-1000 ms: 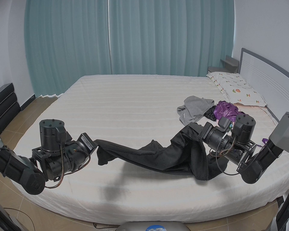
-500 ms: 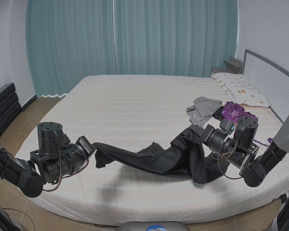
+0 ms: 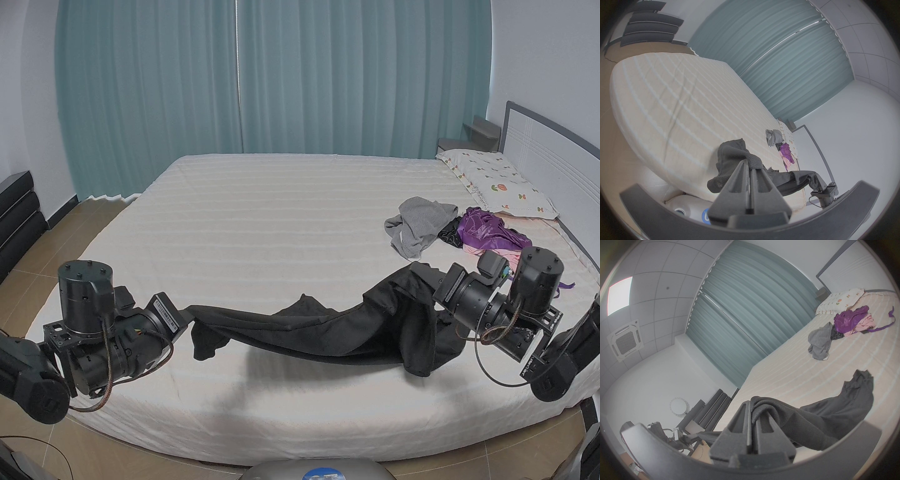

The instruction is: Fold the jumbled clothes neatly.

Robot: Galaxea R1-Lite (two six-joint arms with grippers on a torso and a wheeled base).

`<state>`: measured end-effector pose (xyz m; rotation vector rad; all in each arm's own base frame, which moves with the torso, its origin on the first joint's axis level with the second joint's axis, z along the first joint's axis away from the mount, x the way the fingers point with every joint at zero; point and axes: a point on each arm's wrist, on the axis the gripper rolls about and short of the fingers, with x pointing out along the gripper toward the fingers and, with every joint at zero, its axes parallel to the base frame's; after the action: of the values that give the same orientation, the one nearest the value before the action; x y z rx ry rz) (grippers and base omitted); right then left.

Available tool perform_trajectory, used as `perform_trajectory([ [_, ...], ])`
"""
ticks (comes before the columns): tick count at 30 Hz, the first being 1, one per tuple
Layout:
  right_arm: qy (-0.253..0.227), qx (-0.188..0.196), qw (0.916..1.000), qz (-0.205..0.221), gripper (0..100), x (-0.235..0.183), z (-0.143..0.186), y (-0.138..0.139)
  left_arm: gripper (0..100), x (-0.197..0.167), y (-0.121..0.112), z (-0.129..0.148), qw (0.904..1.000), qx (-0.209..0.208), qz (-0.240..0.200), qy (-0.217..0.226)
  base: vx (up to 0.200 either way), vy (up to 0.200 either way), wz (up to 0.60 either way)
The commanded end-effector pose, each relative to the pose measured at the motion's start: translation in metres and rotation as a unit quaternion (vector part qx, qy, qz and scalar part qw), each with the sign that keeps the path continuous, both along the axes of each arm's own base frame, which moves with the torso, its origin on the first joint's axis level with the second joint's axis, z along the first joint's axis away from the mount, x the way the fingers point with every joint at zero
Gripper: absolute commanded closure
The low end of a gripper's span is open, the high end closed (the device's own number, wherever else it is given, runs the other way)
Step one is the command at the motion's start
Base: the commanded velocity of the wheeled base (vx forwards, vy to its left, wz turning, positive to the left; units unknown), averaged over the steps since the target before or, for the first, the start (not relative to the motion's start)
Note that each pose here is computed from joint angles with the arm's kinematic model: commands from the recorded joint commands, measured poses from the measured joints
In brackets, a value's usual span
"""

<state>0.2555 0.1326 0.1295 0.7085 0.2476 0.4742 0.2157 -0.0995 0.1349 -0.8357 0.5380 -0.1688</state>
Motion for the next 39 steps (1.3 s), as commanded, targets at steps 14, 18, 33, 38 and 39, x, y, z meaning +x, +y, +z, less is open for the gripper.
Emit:
perform_trajectory([
  [14, -0.15, 0.062, 0.9864, -0.027, 100, -0.066, 0.137, -0.043, 100, -0.055, 0.023, 0.1, 0.9948, 0.008, 0.004, -0.101, 0.0, 0.0, 0.0],
  [18, -0.17, 0.062, 0.9824, -0.045, 100, -0.049, 0.169, -0.044, 100, -0.042, 0.021, 0.13, 0.9921, 0.0, 0.019, -0.124, 0.0, 0.0, 0.0],
  [33, -0.113, -0.01, 0.9892, -0.092, 100, 0.075, 0.13, -0.024, 100, 0.059, -0.005, 0.129, 0.9947, 0.013, 0.044, -0.092, 0.107, 0.0, 0.0],
  [38, -0.109, -0.015, 0.9871, -0.116, 100, 0.111, 0.109, -0.016, 100, 0.088, -0.009, 0.117, 0.9948, 0.018, 0.056, -0.083, 0.2, 0.0, 0.0],
  [39, -0.11, -0.017, 0.9867, -0.119, 100, 0.12, 0.103, -0.014, 100, 0.099, -0.009, 0.112, 0.9949, 0.021, 0.06, -0.078, 0.2, 0.0, 0.0],
])
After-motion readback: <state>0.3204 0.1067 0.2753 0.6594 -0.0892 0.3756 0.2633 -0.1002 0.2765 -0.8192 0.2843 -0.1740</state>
